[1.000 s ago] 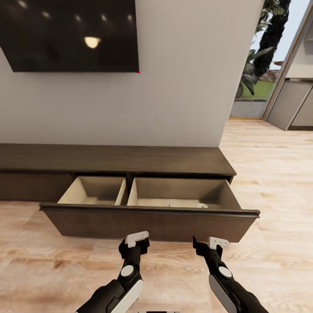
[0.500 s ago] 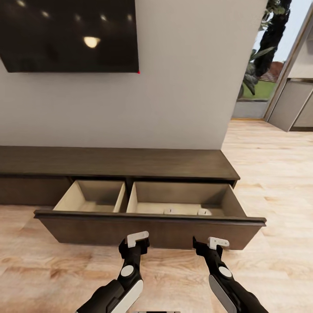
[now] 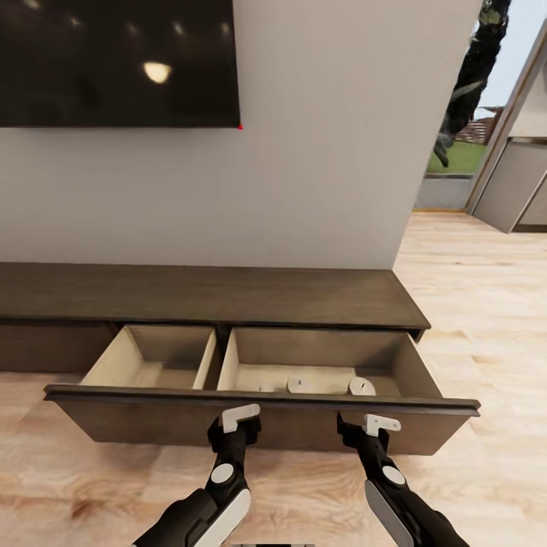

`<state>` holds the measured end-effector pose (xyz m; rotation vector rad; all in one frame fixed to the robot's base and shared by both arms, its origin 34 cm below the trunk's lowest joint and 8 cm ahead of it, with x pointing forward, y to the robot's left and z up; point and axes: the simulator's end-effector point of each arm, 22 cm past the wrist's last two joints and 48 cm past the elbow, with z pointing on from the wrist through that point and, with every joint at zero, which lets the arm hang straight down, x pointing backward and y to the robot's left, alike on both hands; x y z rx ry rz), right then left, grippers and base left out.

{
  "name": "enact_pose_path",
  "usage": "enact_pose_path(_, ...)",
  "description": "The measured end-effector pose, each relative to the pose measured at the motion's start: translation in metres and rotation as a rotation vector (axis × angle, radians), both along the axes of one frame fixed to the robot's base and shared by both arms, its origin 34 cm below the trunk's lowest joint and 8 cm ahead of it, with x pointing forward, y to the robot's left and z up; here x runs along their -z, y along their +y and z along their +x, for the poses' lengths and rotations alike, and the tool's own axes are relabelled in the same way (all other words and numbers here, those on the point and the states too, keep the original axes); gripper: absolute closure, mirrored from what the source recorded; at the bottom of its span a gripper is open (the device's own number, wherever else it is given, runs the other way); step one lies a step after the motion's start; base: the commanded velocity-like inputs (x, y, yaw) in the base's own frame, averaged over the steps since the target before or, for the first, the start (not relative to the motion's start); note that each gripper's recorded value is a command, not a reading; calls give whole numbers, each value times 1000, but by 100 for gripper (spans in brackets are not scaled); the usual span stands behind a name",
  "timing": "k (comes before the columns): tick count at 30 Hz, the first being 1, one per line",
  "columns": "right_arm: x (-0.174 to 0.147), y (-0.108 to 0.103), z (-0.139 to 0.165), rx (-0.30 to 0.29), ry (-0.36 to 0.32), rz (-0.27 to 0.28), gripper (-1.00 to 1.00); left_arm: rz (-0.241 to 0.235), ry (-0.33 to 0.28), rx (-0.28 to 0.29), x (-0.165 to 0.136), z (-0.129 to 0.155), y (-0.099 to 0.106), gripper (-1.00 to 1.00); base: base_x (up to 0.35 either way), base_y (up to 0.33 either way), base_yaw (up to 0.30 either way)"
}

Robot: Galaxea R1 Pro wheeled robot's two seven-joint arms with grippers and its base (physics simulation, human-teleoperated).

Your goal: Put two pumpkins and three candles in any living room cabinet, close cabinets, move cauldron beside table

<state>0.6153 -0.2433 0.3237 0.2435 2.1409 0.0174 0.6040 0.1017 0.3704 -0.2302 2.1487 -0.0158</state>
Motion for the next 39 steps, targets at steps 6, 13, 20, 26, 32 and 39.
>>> enact_pose_path(6,0,0,0,0,-1,-2,-100,-1,0,0,0,0,0,-100,308,0,0)
enact_pose_path(13,0,0,0,-1,-1,-1,-100,-1,0,1,0,0,0,-100,211,0,0)
enact_pose_path(20,0,0,0,0,-1,-2,-100,-1,0,1,0,0,0,-100,323,0,0)
enact_pose_path(26,0,0,0,-1,-1,-2,-100,-1,0,1,0,0,0,-100,335,0,0)
enact_pose_path(32,0,0,0,-1,-1,-2,-100,0,-1,1,0,0,0,-100,326,0,0)
enact_pose_path(39,0,0,0,-2,-1,-2,-100,4,-5,6,-1,0,-1,-100,96,0,0)
